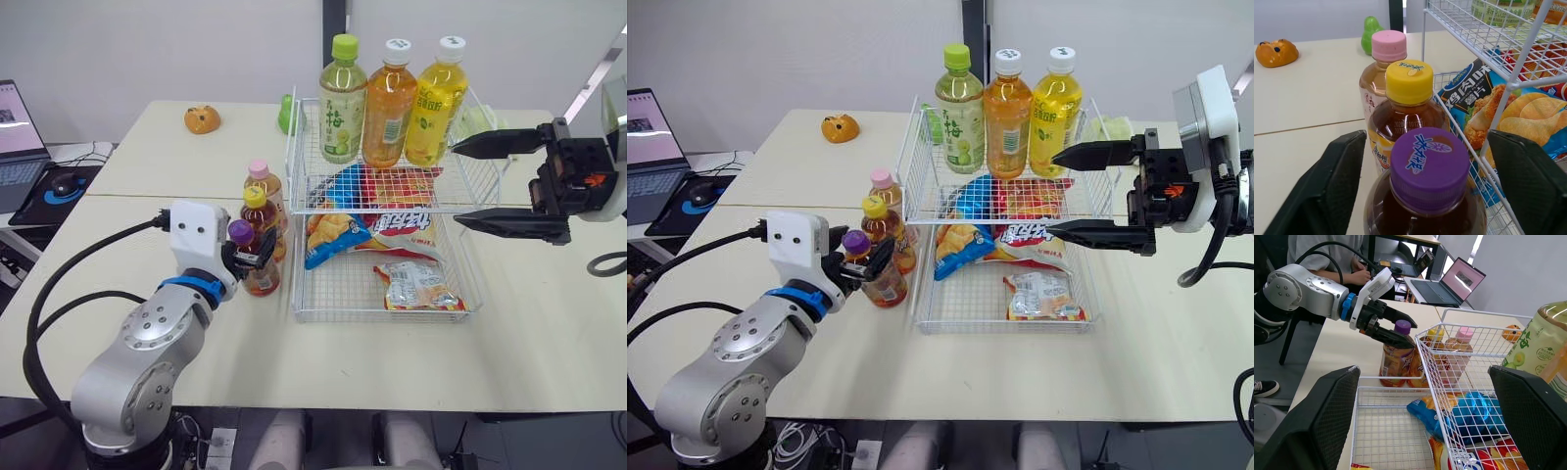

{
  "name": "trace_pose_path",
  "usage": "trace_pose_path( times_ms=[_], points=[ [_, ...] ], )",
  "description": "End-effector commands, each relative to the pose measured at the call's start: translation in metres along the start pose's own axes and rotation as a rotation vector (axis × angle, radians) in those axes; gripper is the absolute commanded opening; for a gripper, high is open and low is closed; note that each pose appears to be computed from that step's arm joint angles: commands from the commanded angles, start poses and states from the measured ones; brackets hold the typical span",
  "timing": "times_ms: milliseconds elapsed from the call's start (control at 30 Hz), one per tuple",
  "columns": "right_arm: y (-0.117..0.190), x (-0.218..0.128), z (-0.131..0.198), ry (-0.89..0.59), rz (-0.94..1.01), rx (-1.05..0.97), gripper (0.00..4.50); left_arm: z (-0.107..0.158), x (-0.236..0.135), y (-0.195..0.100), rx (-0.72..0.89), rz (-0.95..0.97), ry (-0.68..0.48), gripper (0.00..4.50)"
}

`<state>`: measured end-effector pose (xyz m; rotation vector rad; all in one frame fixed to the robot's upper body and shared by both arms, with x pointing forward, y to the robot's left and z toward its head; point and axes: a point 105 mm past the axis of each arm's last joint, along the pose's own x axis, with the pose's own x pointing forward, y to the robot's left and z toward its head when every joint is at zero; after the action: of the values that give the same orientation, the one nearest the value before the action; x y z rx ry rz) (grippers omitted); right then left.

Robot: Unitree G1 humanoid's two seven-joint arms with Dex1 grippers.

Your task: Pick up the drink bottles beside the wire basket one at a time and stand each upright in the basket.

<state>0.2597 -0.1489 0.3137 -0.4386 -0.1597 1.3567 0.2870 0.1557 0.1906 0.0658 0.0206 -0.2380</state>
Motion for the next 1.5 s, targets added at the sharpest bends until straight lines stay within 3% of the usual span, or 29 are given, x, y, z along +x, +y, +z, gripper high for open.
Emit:
trace_pose_path(
  times_ms=[33, 200, 433, 600, 767, 900, 1133, 1267, 1400, 1500],
  points=[
    [0.001, -0.001, 0.013, -0.015, -0.006, -0.068, 4.5, 0.006, -0.002, -0.004, 0.01, -0.008, -0.034, 2.69],
    [0.001, -0.002, 0.013, -0.013, -0.017, -0.069, 4.5, 0.009, -0.009, -0.002, 0.036, -0.019, -0.054, 1.39],
    [-0.003, -0.007, 0.012, -0.01, -0.061, -0.063, 4.5, 0.04, -0.034, 0.03, 0.14, -0.137, -0.1, 1.39],
    [-0.004, -0.01, 0.01, -0.005, -0.086, -0.048, 4.5, 0.102, -0.048, 0.08, 0.127, -0.204, -0.143, 1.39],
    [-0.003, -0.013, 0.012, -0.01, -0.1, -0.044, 4.5, 0.174, -0.064, 0.084, 0.047, -0.428, -0.189, 1.39],
    [-0.004, -0.019, 0.014, -0.006, -0.13, -0.045, 4.5, 0.221, -0.063, 0.071, 0.058, -0.563, -0.253, 1.39],
    [0.001, -0.031, 0.013, 0.018, -0.194, -0.021, 4.5, 0.285, -0.041, 0.004, 0.087, -0.93, -0.344, 1.39],
    [0.003, -0.034, 0.013, 0.024, -0.224, -0.011, 4.5, 0.286, -0.011, -0.036, 0.143, -1.047, -0.312, 1.39],
    [0.004, -0.038, 0.013, 0.033, -0.264, -0.011, 4.5, 0.272, 0.031, -0.086, 0.255, -1.093, -0.302, 1.39],
    [0.005, -0.04, 0.013, 0.035, -0.29, -0.013, 4.5, 0.256, 0.053, -0.106, 0.323, -1.085, -0.314, 1.39]
  ],
)
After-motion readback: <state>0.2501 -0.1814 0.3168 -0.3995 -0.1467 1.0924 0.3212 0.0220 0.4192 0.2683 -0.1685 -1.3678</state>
